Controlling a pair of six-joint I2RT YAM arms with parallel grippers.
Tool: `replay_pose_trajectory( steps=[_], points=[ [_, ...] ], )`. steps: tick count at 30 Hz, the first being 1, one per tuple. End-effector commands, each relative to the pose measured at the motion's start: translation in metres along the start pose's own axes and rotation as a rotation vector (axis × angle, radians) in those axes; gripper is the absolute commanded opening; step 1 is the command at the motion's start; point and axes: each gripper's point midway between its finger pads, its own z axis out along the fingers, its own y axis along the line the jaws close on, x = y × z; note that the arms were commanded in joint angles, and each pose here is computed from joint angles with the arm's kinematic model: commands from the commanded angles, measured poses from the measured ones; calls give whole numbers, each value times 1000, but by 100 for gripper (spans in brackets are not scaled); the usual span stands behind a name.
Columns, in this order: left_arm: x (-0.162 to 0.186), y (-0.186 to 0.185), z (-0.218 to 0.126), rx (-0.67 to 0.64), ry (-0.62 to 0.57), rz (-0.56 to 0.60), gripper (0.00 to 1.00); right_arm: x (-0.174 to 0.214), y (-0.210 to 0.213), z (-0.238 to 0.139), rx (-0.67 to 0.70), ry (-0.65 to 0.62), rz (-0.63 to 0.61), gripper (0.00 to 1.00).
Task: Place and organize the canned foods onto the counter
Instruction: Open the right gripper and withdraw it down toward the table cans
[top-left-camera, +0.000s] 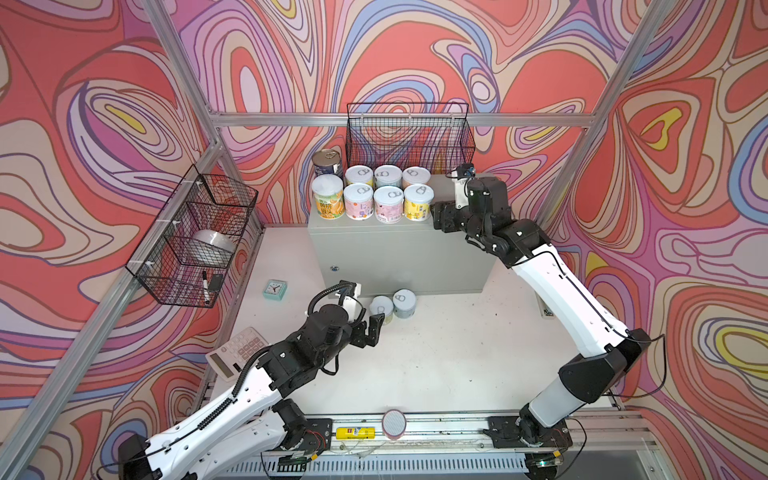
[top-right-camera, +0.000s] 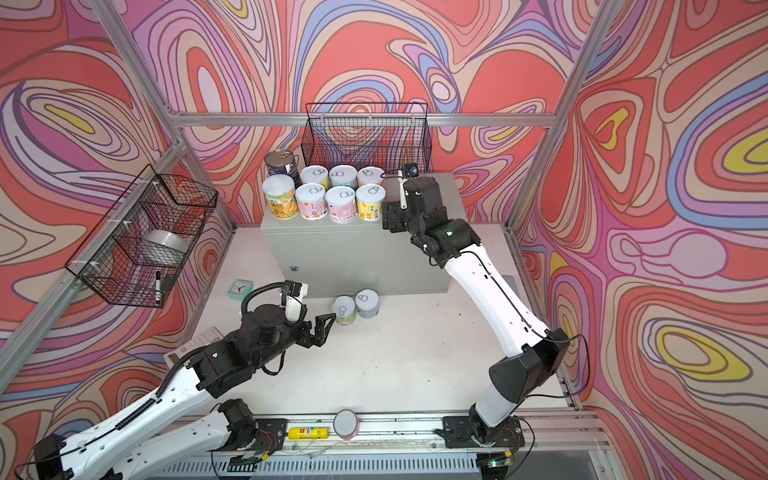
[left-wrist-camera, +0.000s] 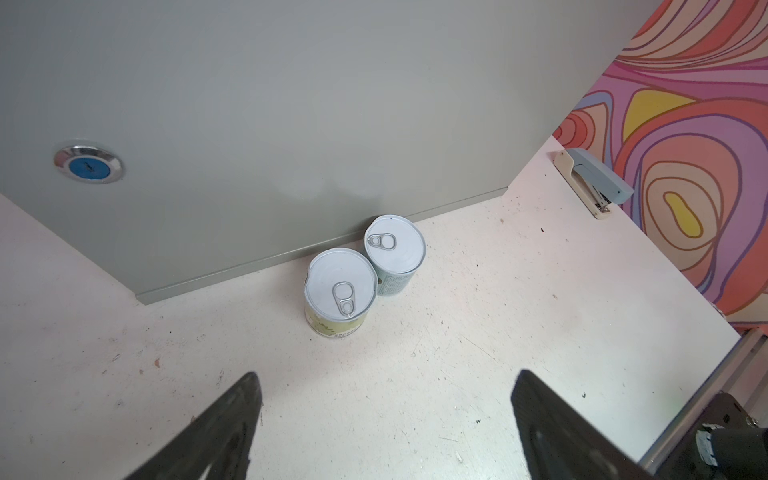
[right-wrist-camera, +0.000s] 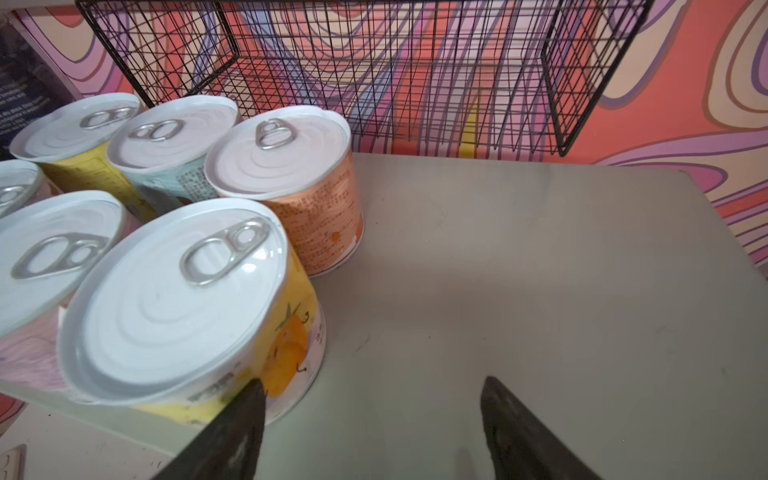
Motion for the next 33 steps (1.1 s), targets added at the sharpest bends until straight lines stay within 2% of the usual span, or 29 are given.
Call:
replay_pose_trajectory(
  steps=[1,5,8,14,21,29,33],
  points=[
    [0,4,3,-13,-12,-3,97,-17,-7,-26,4,-69,17,84],
    [1,6,7,-30,-1,2,98,-19,2,-54,-89,-149,40,82],
    [4,9,7,-45,8,-3,98,-9,12,-72,-186,-164,54,81],
    [4,14,5,-63,-18,-42,97,37,30,-98,-298,-120,27,81],
    [14,19,7,-81,4,-41,96,125,53,-90,-264,23,-3,81],
    [43,32,11,-106,40,-63,96,210,45,-57,-225,149,105,86],
    [44,34,13,-108,14,-80,97,241,47,-40,-229,201,102,86]
  ],
)
